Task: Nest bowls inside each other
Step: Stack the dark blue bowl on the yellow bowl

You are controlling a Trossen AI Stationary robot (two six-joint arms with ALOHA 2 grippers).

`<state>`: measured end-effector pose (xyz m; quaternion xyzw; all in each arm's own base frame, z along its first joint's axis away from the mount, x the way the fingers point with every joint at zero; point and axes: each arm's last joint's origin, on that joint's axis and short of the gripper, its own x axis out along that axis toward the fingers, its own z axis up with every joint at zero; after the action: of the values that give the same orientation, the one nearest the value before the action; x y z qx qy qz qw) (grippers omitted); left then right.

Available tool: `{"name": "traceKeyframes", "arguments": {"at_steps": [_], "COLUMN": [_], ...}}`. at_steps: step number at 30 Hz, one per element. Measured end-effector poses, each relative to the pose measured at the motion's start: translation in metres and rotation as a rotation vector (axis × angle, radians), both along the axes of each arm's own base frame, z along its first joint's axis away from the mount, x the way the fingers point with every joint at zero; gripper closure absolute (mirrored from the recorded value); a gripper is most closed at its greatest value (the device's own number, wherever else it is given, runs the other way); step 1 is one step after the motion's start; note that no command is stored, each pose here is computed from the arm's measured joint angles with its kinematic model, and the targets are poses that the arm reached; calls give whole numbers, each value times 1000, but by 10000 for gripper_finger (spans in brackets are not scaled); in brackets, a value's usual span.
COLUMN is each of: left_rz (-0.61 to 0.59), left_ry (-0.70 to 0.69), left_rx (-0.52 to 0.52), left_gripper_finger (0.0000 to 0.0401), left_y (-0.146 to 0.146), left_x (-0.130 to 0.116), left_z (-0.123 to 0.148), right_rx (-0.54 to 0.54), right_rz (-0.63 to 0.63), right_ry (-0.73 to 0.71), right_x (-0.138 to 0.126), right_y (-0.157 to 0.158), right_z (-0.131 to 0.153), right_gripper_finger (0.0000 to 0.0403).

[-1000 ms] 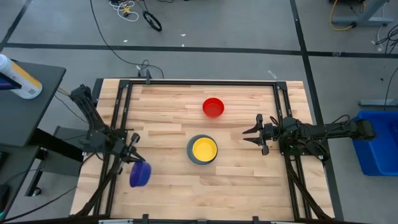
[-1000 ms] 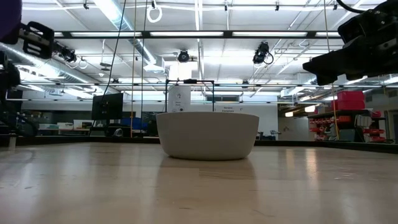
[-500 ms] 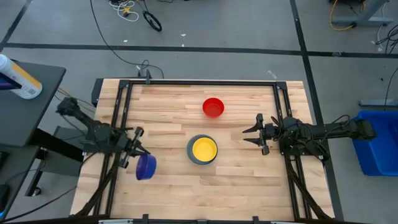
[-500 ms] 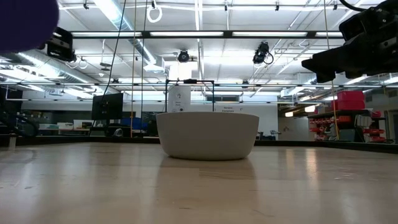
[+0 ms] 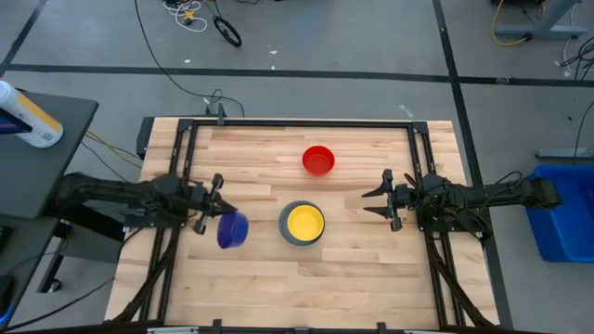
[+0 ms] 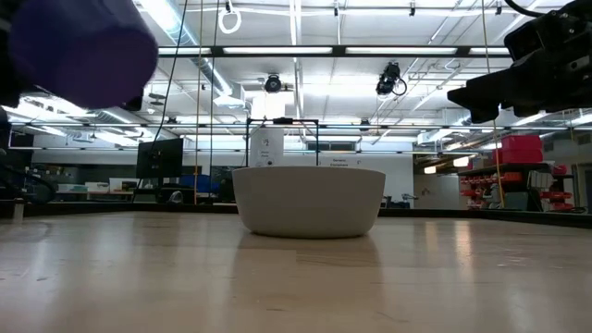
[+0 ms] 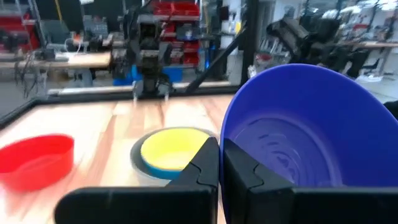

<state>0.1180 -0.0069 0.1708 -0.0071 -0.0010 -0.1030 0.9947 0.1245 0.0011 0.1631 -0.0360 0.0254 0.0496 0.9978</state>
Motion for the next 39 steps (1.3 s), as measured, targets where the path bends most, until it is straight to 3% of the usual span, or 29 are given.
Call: {"name": "traceKeyframes", "arguments": {"at_steps": [8, 18, 28, 39], "left_rz": [-27, -89, -200, -238], "left_ry": [39, 126, 109, 110], "left_rx": [-1, 40, 71, 84], "left_gripper_finger": [396, 396, 396, 396], "left_y": [20, 45, 66, 81], "left_x": [26, 89, 160, 206], "left_z": [15, 32, 36, 27], "right_rx": [0, 8, 35, 35], "right_rz": [0, 0, -2, -1], "right_ry": [0, 18, 34, 47], "right_x": [0, 0, 0, 0], "right_y": [0, 0, 0, 0], "right_z": [0, -2, -3, -4], "right_gripper_finger": [195, 178, 163, 143]}}
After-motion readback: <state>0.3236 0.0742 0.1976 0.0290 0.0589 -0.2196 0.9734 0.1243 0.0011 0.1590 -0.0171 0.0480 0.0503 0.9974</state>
